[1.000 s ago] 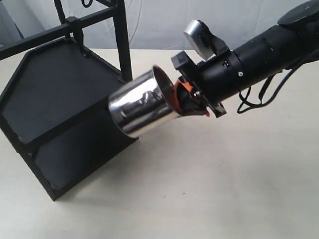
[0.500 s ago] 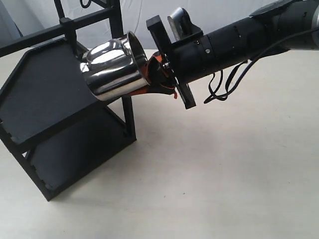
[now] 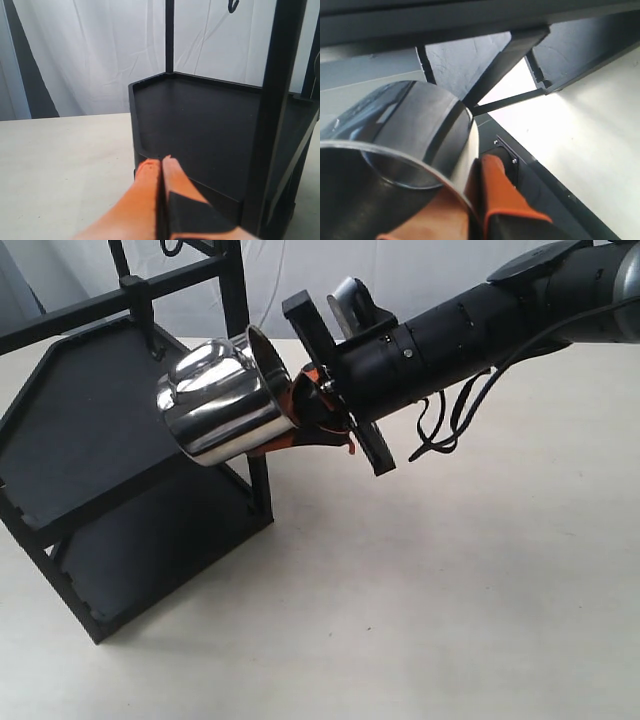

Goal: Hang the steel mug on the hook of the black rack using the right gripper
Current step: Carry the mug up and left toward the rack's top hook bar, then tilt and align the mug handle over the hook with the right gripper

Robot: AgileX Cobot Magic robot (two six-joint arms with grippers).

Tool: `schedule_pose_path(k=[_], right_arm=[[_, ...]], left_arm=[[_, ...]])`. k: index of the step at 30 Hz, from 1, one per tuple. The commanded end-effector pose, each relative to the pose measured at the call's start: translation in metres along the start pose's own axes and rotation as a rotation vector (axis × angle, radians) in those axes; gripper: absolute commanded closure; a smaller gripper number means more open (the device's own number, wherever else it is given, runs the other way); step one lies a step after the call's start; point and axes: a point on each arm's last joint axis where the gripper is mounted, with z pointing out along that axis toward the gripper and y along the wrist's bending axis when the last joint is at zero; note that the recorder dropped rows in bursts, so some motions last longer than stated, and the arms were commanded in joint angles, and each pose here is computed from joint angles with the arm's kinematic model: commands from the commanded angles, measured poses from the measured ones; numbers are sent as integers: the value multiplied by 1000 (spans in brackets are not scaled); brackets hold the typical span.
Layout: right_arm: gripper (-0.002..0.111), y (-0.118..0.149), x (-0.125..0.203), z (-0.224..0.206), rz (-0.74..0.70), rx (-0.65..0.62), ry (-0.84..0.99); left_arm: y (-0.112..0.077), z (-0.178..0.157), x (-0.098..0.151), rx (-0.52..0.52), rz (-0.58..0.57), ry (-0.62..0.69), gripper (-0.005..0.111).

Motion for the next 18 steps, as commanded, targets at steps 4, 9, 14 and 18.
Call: schedule_pose_path(k=[4, 9, 14, 18], right_arm=[[109, 3, 4, 5, -148, 15, 33], [109, 5, 4, 5, -40, -4, 25], [109, 5, 4, 5, 33, -6, 25], [109, 8, 3, 5, 100, -29, 19]], left_arm=[[0, 0, -1, 5, -2, -10, 105], [0, 0, -1, 5, -2, -10, 105], [0, 0, -1, 5, -2, -10, 105], [0, 0, -1, 5, -2, -10, 105]])
